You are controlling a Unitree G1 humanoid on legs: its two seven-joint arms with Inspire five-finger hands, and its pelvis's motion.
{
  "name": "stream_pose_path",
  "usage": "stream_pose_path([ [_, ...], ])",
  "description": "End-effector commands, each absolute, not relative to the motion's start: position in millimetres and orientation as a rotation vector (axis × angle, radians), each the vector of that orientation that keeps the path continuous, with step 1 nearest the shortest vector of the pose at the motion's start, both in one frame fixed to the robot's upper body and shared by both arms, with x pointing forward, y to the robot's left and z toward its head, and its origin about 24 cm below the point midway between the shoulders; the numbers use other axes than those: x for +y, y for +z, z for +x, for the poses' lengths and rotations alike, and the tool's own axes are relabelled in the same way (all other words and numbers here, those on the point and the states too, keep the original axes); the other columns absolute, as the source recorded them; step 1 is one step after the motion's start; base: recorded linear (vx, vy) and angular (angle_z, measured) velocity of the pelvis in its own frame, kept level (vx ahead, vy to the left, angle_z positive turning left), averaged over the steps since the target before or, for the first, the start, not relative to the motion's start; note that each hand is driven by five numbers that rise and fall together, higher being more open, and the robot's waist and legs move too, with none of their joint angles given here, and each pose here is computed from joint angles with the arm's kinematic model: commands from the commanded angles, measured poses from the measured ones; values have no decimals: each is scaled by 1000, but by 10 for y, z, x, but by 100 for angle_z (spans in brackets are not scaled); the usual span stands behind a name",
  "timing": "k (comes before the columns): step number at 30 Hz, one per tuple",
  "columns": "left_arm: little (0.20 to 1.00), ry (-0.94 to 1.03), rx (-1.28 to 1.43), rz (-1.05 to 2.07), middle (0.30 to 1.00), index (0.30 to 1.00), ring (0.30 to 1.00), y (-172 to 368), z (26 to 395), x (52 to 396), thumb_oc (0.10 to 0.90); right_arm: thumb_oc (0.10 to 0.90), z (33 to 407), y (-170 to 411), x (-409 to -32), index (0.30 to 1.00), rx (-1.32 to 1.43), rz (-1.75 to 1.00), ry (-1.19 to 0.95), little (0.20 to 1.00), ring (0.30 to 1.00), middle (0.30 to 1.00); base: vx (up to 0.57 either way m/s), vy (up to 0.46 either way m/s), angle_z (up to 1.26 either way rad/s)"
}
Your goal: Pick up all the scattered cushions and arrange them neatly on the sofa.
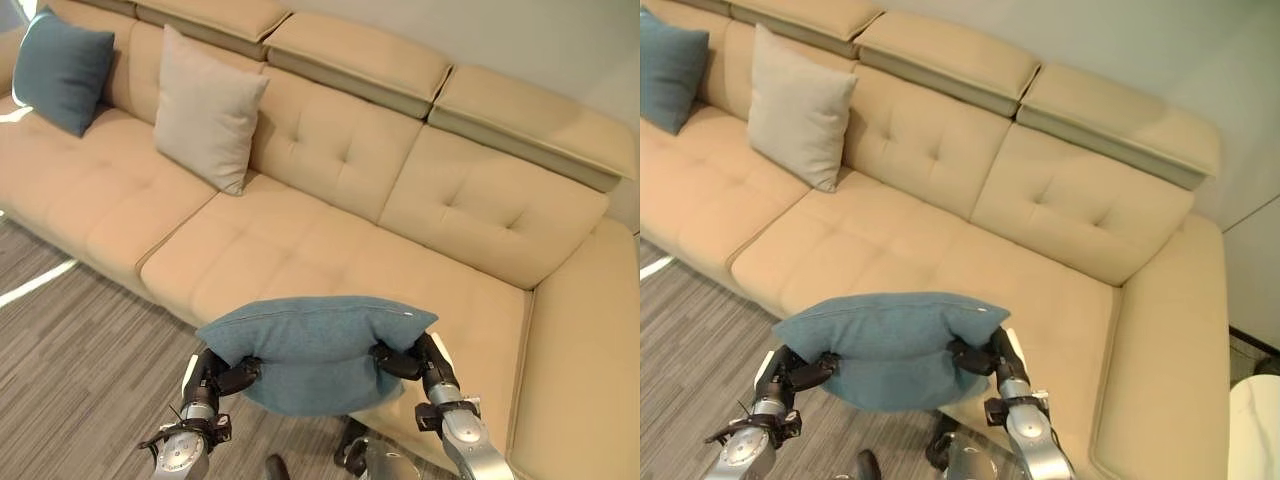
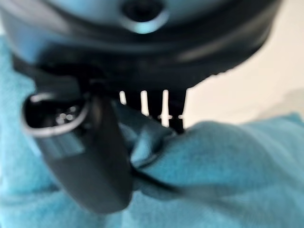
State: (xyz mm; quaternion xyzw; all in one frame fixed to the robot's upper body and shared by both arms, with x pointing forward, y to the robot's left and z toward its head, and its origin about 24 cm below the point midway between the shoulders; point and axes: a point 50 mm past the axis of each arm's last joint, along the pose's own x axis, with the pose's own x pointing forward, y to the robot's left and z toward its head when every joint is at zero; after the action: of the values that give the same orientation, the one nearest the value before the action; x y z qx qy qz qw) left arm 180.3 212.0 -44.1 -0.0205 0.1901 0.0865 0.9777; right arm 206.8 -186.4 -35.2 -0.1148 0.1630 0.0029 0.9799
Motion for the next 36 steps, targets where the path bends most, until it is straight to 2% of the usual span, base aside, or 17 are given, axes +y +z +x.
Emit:
stream_pose_path([
  [1, 300, 31, 50, -90, 300, 300, 300, 117, 2175, 1874, 400, 400, 2400, 281, -2037, 300, -23, -204, -102, 300, 300, 300, 221, -173, 6],
  [7, 300, 26, -46, -150, 300, 300, 300, 313, 2267, 1795, 400, 400, 2401, 401, -2121, 300, -74, -204, -129, 300, 300, 300, 88, -63, -6],
  [14, 300, 28, -174, -197, 300, 300, 300, 570, 2345, 1772, 400, 400, 2441, 500, -2109, 300, -122, -199, -130, 300, 300, 300, 84, 42, -65],
  [27, 300, 18, -114, -163, 300, 300, 300, 456, 2256, 1782, 400, 400, 2380, 449, -2099, 300, -97, -219, -137, 300, 300, 300, 76, 90, -33],
  [30, 300, 20, -134, -152, 300, 300, 300, 498, 2271, 1782, 400, 400, 2415, 511, -2072, 300, -129, -223, -140, 300, 300, 300, -12, 56, -22],
  [36, 300, -7, -342, -107, 300, 300, 300, 959, 2530, 1643, 400, 400, 2685, 1003, -1940, 300, -346, -262, -125, 300, 300, 300, -43, 17, -22],
])
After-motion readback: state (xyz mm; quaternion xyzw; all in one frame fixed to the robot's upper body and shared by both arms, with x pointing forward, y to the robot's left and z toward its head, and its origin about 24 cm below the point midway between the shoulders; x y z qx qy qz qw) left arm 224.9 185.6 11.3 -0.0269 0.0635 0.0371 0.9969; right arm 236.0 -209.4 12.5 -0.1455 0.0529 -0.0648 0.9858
